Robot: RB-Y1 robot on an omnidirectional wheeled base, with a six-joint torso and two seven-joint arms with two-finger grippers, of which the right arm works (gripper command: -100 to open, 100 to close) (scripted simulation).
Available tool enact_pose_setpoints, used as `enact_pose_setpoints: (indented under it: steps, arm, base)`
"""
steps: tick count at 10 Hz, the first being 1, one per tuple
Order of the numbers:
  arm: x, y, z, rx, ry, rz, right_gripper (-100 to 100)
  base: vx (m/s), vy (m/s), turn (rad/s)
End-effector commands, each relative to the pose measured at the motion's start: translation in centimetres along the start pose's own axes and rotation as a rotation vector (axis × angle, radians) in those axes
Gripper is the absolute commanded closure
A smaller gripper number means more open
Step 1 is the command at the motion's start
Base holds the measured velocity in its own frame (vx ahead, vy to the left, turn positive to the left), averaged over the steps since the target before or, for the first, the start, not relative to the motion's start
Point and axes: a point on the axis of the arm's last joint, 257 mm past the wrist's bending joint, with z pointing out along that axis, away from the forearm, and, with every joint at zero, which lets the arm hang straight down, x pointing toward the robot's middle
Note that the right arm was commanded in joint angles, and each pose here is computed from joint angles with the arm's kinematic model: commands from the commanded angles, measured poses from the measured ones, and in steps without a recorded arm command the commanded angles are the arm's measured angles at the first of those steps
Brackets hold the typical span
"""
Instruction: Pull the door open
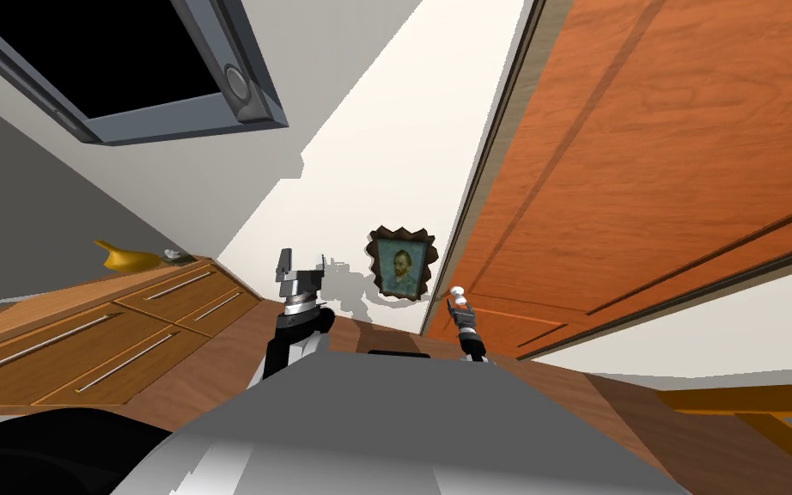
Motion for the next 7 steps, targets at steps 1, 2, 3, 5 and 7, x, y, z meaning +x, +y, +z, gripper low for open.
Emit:
enact_pose_setpoints:
  steps: [1,2,3,5,7]
  arm:
    - [0.0,0.0,0.0,0.0,0.0,0.0,-100]
    - [0.0,0.0,0.0,0.0,0.0,0.0,100]
    - [0.0,0.0,0.0,0.0,0.0,0.0,100]
    - [0.0,0.0,0.0,0.0,0.0,0.0,100]
    - [0.0,0.0,0.0,0.0,0.0,0.0,100]
  base:
    - [0.02,-0.046,0.013]
    - [-0.011,0.004,-0.042]
    - [-0.016,0.011,-0.011]
    - [-0.005,0.016,0.017]
    - [0.002,0.002,-0.007]
